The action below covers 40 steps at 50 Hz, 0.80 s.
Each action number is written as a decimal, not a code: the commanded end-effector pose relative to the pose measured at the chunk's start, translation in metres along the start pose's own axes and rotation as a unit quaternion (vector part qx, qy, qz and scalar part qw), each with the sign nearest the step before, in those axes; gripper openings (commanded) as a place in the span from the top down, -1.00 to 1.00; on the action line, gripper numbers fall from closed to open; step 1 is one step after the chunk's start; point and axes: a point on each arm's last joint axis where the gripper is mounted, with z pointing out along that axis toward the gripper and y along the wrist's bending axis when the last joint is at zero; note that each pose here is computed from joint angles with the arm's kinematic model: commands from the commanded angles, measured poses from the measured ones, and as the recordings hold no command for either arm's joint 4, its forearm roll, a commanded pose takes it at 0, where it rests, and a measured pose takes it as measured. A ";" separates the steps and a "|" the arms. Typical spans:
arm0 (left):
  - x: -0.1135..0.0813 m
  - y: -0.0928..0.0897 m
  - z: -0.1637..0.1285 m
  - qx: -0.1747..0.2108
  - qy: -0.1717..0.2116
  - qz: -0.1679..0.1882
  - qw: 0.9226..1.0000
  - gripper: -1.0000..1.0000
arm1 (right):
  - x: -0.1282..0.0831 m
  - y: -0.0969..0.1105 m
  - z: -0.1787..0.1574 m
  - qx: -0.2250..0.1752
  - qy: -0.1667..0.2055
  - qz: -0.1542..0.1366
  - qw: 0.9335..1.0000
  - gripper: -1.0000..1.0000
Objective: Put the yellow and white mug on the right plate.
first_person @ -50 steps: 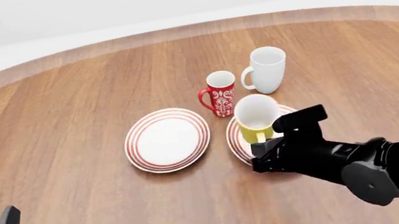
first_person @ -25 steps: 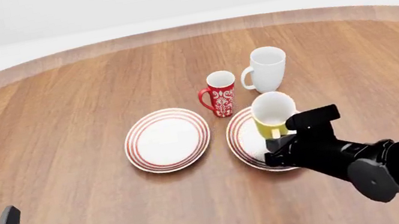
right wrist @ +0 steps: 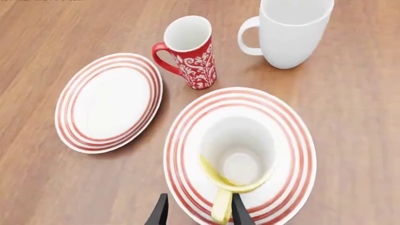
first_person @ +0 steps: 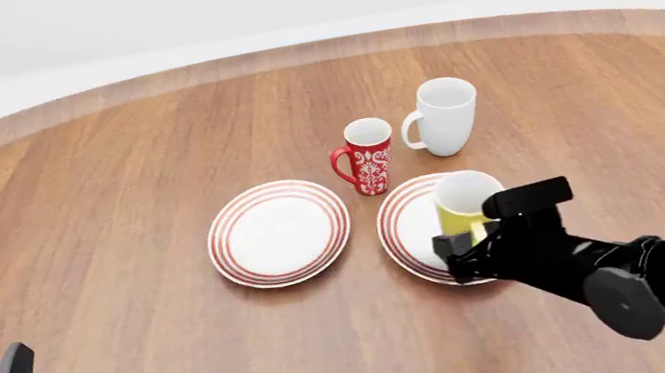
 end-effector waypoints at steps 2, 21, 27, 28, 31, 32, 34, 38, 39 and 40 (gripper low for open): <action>0.000 0.000 0.000 0.000 0.000 0.000 1.000 -1.00 | -0.002 -0.003 -0.011 0.004 -0.004 0.001 1.000 -1.00; 0.000 0.000 0.000 0.000 0.000 0.000 1.000 -1.00 | -0.003 0.014 -0.043 -0.030 -0.017 0.008 0.999 -1.00; 0.000 0.000 0.000 0.000 0.000 0.000 1.000 -1.00 | -0.011 0.016 -0.065 -0.035 -0.024 0.010 0.999 -1.00; 0.000 0.000 0.000 0.000 0.000 0.000 1.000 -1.00 | -0.012 0.017 -0.068 -0.036 -0.024 0.009 0.999 -1.00; 0.000 0.000 0.000 0.000 0.000 0.000 1.000 -1.00 | -0.017 0.020 -0.082 -0.043 -0.031 0.008 0.999 -1.00; 0.000 0.000 0.000 0.000 0.000 0.000 1.000 -1.00 | -0.017 0.020 -0.085 -0.045 -0.031 0.008 0.998 -1.00; 0.000 0.000 0.000 0.000 0.000 0.000 1.000 -1.00 | -0.019 0.022 -0.094 -0.050 -0.035 0.008 0.998 -1.00; 0.000 0.000 0.000 0.000 0.000 0.000 1.000 -1.00 | -0.027 0.025 -0.116 -0.060 -0.048 0.001 0.997 -1.00; 0.000 0.000 0.000 0.000 0.000 0.000 1.000 -1.00 | -0.027 0.026 -0.119 -0.061 -0.049 0.000 0.997 -1.00; 0.000 0.000 0.000 0.000 0.000 0.000 1.000 -1.00 | -0.029 0.026 -0.123 -0.063 -0.051 -0.001 0.997 -1.00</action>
